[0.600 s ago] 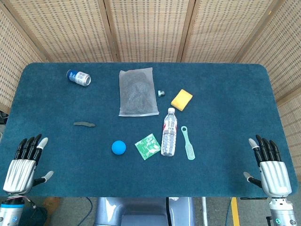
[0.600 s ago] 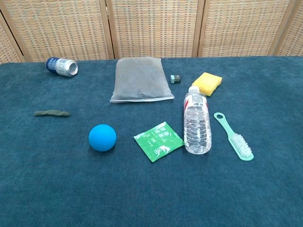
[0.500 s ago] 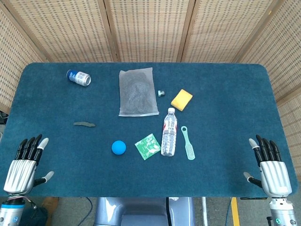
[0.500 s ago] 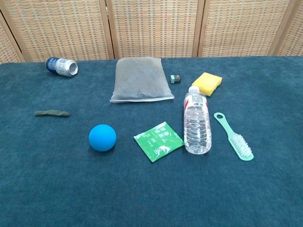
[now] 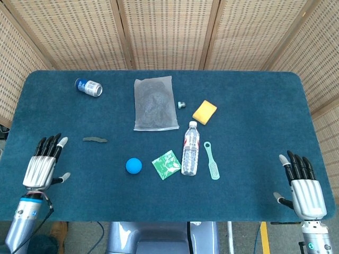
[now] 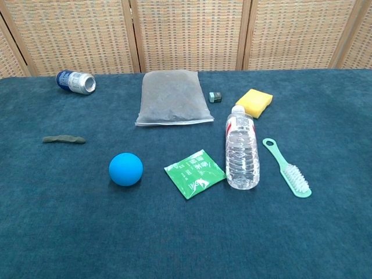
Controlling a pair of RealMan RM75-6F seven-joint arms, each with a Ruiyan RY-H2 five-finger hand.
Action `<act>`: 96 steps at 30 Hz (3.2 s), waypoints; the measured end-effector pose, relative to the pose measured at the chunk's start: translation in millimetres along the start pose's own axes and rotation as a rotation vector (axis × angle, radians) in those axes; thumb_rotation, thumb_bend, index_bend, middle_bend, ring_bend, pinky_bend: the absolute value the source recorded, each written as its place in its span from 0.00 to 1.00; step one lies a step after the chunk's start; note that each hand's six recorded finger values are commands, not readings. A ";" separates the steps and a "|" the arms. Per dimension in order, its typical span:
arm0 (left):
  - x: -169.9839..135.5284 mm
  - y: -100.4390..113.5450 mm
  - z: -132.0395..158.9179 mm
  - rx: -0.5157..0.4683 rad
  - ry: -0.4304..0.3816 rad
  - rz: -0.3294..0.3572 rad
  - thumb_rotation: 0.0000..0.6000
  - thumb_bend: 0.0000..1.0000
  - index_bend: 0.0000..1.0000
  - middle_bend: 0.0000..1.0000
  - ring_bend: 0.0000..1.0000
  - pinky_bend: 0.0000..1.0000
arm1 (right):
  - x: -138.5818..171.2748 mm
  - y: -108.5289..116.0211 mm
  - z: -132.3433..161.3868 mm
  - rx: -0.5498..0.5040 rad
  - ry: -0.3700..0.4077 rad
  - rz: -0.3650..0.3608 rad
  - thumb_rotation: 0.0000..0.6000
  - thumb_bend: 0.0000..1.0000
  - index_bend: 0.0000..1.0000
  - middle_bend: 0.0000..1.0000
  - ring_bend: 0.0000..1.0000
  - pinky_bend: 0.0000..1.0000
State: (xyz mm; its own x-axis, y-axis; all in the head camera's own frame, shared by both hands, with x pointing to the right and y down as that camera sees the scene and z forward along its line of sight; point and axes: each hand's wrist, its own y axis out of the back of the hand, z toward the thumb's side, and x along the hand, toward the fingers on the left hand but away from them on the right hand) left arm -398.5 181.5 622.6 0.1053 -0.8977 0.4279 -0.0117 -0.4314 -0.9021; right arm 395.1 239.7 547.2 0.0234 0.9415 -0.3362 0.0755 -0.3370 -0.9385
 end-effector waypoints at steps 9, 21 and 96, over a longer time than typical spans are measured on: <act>88.7 -54.0 0.5 0.015 0.010 -0.122 1.00 0.28 0.40 0.00 0.00 0.00 | -3.9 -8.2 3.7 0.013 0.002 0.023 1.00 0.00 0.00 0.00 0.00 0.00; 132.8 -77.4 15.8 -0.054 0.079 -0.167 1.00 0.34 0.43 0.00 0.00 0.00 | -7.9 -9.7 -2.9 -0.006 -0.016 0.037 1.00 0.00 0.00 0.00 0.00 0.00; 123.0 -25.5 181.5 -1.000 -0.256 -0.358 1.00 0.47 0.73 0.00 0.00 0.00 | -91.7 10.8 62.5 -0.194 0.375 0.053 1.00 0.01 0.23 0.00 0.00 0.00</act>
State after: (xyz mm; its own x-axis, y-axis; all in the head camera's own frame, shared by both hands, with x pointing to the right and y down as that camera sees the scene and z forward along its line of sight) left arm -204.7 98.4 688.1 0.4655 -0.7105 0.5277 -0.7301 -0.6453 -0.2248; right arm 331.5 149.5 562.9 0.3903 0.8712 -0.2976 0.2500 -0.4114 -0.8765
